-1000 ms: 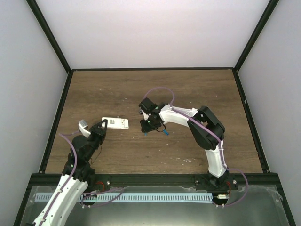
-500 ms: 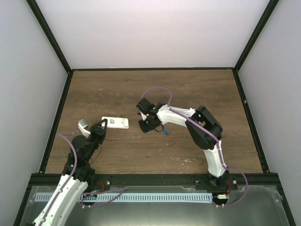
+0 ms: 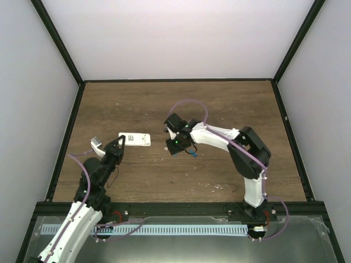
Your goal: Load the batteries into the remote control
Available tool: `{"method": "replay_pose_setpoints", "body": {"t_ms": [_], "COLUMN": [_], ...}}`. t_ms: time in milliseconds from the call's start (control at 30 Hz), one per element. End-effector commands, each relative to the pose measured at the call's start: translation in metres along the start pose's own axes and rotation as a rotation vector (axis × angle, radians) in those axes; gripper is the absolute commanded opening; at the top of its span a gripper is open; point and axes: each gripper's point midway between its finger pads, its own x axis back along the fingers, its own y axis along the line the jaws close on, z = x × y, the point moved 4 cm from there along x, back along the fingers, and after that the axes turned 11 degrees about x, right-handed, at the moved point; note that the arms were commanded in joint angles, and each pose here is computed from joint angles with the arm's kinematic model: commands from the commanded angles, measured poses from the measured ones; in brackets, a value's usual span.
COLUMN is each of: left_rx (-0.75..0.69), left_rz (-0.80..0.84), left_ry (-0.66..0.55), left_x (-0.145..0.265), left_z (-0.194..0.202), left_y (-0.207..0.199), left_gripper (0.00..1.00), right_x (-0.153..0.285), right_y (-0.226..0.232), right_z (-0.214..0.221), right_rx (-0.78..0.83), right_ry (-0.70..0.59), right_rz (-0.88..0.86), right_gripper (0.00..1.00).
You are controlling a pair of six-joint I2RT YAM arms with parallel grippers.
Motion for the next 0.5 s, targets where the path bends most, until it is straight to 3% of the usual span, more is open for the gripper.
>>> {"method": "replay_pose_setpoints", "body": {"t_ms": [0,200,467], "left_rx": [0.025,0.054,0.111], "left_rz": [0.085,0.14,0.234], "left_ry": [-0.003,0.013,0.025], "left_x": [-0.002,-0.009,-0.018], "left_z": [-0.001,0.0,0.0], "left_y": [-0.015,-0.029,-0.049], "left_gripper": [0.0,0.0,0.0], "right_x": [0.071,0.172,0.229], "right_y": [-0.006,0.011,0.034], "right_z": [-0.031,-0.07,-0.087], "right_rx": [-0.047,0.021,0.026], "right_ry": [-0.21,-0.539,-0.719], "right_rz": [-0.058,-0.159,-0.31], "right_gripper": [0.01,0.01,0.01]}}
